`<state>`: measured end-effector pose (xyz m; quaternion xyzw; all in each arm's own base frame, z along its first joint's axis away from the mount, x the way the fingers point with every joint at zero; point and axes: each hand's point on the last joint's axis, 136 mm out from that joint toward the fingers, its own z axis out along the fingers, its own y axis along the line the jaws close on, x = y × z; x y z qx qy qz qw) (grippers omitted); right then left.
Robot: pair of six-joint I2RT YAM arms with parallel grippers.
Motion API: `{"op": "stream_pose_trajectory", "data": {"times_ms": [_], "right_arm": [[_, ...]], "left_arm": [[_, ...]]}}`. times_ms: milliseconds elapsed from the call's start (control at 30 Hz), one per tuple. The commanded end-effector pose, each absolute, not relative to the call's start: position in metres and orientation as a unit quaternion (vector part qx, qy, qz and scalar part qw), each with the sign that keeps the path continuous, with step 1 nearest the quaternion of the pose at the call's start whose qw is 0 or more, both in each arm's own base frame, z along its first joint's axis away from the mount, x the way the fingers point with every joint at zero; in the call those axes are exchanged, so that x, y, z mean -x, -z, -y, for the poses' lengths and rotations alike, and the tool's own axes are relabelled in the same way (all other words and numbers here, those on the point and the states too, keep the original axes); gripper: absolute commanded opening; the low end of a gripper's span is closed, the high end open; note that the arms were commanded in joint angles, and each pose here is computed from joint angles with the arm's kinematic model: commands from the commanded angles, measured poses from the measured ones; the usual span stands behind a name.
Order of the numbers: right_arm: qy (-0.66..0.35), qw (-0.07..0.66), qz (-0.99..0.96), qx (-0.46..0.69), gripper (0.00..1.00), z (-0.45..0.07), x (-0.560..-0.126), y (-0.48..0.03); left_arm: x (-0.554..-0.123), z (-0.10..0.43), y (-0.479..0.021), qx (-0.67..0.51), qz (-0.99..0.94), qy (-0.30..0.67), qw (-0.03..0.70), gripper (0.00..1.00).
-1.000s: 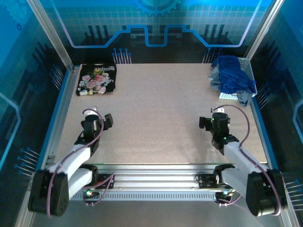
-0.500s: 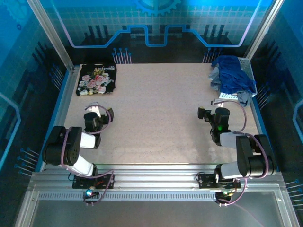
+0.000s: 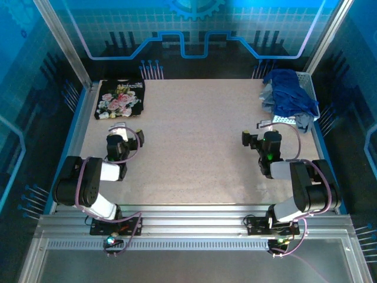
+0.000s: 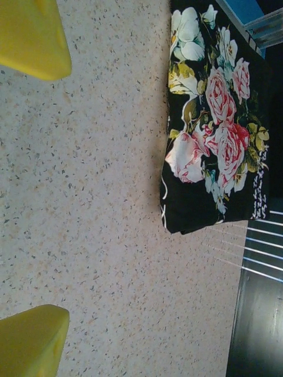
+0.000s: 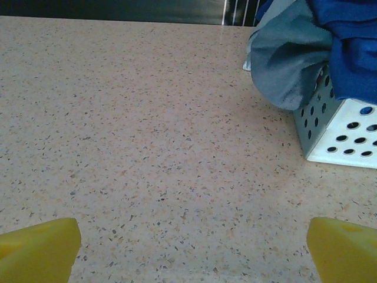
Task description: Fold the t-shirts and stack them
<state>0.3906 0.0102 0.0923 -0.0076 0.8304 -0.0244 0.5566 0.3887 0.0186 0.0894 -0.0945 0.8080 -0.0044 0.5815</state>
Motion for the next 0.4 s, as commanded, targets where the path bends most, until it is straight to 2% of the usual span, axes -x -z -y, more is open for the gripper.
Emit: {"op": "stream_pose_trajectory", "data": {"times_ms": [0, 367], "right_arm": [[0.035, 0.558, -0.829, 0.020, 1.00, -0.0136, -0.3956, -0.0952], [0.028, 0.556, -0.830, 0.030, 1.00, -0.0177, -0.3963, -0.0948]], "left_arm": [[-0.3930, -0.0182, -0.0969, 0.085, -0.803, -0.005, 0.589, 0.99], [-0.3932, -0.0183, -0.0970, 0.085, -0.803, -0.005, 0.589, 0.99]]}}
